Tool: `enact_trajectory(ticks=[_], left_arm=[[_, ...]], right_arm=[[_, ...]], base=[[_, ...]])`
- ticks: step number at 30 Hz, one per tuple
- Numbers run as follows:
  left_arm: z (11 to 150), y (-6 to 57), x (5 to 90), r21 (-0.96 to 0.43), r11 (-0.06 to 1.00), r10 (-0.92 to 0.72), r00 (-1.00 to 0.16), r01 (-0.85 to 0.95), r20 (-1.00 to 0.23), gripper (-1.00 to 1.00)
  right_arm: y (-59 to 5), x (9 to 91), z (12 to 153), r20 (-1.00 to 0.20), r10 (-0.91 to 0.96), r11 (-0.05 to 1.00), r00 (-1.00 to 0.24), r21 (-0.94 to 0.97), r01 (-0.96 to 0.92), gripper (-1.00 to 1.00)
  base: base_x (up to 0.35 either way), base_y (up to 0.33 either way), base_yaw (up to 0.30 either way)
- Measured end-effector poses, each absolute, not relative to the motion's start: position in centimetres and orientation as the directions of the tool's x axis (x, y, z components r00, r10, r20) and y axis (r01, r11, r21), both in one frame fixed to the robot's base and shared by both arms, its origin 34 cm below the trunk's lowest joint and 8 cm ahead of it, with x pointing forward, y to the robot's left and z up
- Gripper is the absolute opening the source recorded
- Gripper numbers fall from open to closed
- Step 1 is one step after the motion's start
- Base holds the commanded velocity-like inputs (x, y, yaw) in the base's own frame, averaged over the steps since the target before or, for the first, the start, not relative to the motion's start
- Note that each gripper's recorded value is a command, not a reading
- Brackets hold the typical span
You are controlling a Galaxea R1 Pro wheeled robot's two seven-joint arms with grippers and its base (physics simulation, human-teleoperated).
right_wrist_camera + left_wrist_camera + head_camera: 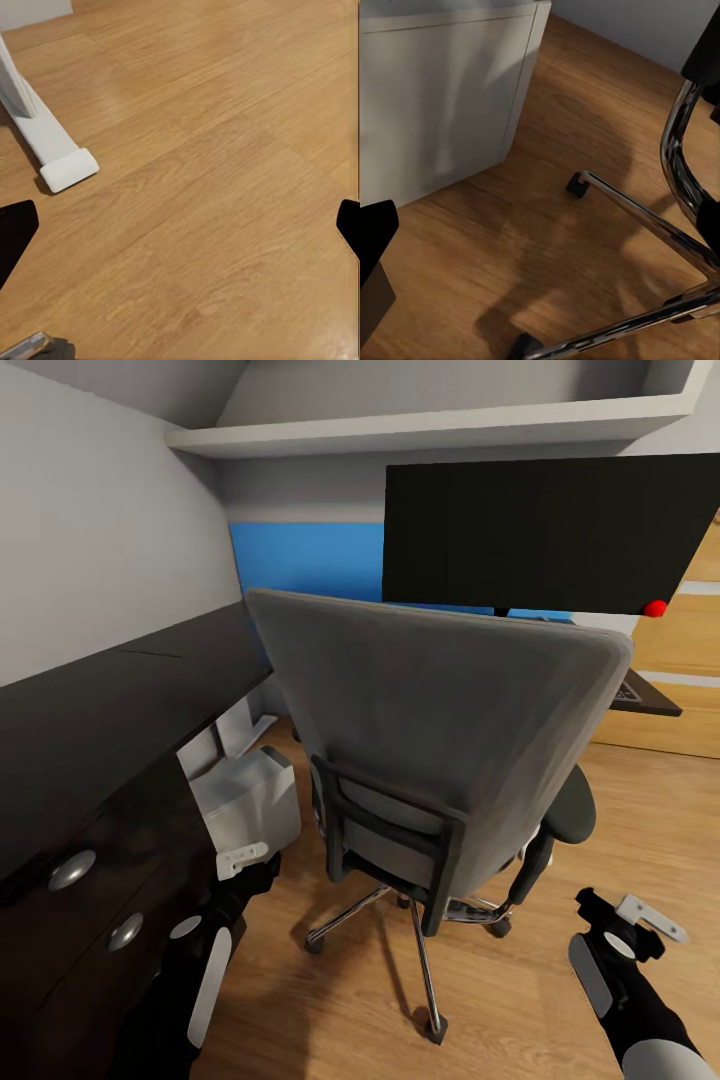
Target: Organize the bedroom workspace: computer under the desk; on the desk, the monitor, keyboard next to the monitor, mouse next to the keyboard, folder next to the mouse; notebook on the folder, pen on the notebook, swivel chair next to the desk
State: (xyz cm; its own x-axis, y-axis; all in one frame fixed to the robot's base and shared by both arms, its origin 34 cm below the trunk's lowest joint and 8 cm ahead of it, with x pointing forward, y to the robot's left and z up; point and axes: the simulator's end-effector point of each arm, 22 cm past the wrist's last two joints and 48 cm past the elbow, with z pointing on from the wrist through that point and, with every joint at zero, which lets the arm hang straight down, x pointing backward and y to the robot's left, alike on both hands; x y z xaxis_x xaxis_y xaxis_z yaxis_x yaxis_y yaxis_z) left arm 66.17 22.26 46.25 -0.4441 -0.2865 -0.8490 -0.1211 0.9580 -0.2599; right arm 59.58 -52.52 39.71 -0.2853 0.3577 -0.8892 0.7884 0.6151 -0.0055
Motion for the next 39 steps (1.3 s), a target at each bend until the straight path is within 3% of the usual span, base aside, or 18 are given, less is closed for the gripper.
enact_trajectory(ticks=[8, 21, 31, 39], left_arm=[[46.2, 22.3, 66.2, -0.260, 0.958, -0.286, -0.445, -0.122, -0.848, 1.00], [45.4, 20.4, 66.0, -0.250, 0.965, -0.259, -0.473, -0.085, -0.842, 1.00], [44.5, 19.7, 65.6, -0.246, 0.967, -0.249, -0.494, -0.072, -0.833, 1.00], [43.3, 17.7, 65.1, -0.240, 0.970, -0.222, -0.529, -0.036, -0.819, 1.00]], right_arm=[[-52.7, 59.9, 40.1, -0.895, 0.346, 0.624, -0.280, -0.003, 0.781, 1.00], [-50.6, 62.4, 44.8, -0.930, 0.324, 0.652, -0.175, 0.086, 0.754, 1.00], [-49.1, 62.1, 45.0, -0.929, 0.332, 0.660, -0.162, 0.106, 0.744, 1.00], [-42.3, 64.6, 44.6, -0.930, 0.281, 0.776, -0.235, 0.076, 0.626, 1.00]], base=[[-0.099, 0.000, 0.000], [-0.313, 0.000, 0.000], [-0.330, -0.015, 0.000], [-0.126, -0.086, 0.000]])
